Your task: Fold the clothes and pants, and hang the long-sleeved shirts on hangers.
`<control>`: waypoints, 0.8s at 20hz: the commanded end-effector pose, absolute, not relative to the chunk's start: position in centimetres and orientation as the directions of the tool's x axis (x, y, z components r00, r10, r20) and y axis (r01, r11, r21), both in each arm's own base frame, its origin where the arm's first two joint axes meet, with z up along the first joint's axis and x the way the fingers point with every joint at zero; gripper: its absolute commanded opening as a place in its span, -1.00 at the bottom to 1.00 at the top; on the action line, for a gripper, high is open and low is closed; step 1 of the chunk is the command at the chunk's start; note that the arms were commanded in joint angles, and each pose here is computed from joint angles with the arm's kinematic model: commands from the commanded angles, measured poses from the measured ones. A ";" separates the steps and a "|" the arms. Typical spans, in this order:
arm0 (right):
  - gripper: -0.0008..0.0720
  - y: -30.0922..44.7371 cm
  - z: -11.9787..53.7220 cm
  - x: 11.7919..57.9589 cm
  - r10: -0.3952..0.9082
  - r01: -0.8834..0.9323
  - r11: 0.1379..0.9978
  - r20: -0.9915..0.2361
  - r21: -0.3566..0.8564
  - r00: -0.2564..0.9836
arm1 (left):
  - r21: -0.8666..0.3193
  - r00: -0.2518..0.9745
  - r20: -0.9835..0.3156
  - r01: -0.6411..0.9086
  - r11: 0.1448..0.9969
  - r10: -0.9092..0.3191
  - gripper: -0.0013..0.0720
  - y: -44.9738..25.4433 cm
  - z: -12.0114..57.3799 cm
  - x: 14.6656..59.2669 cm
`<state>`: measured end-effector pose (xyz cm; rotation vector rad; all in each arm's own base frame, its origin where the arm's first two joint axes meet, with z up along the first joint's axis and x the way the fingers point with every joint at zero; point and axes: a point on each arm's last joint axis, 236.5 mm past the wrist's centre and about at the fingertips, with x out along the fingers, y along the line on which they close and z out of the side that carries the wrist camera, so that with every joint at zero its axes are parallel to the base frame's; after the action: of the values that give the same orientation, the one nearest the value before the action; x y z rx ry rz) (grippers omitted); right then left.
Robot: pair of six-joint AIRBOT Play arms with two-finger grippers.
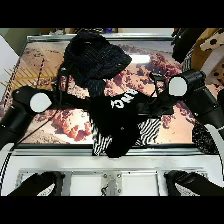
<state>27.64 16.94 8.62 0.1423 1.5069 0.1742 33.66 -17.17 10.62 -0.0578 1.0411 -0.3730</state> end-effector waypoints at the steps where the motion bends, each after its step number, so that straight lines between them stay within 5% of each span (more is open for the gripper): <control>1: -0.90 17.0 8.6 27.6 0.203 -0.027 0.979 -0.978 0.201 0.055 | -0.174 0.490 -0.834 0.201 0.964 -0.253 0.87 -12.1 9.6 37.0; 8: -0.90 17.0 8.6 27.6 0.202 -0.027 0.979 -0.978 0.201 0.055 | -0.106 0.544 -0.839 -0.131 0.986 -0.018 0.87 5.4 6.2 44.2; 13: -0.90 17.0 8.6 27.6 0.203 -0.027 0.979 -0.978 0.202 0.055 | 0.227 0.496 -0.814 -0.210 0.951 0.304 0.87 17.5 6.0 47.7; 16: -0.91 17.0 8.6 27.6 0.202 -0.027 0.979 -0.978 0.201 0.055 | 0.311 0.446 -0.819 -0.182 0.933 0.361 0.87 19.8 2.6 49.7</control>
<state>27.63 16.95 8.62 0.1423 1.5070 0.1748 48.27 15.69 4.62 0.0631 1.0242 0.2723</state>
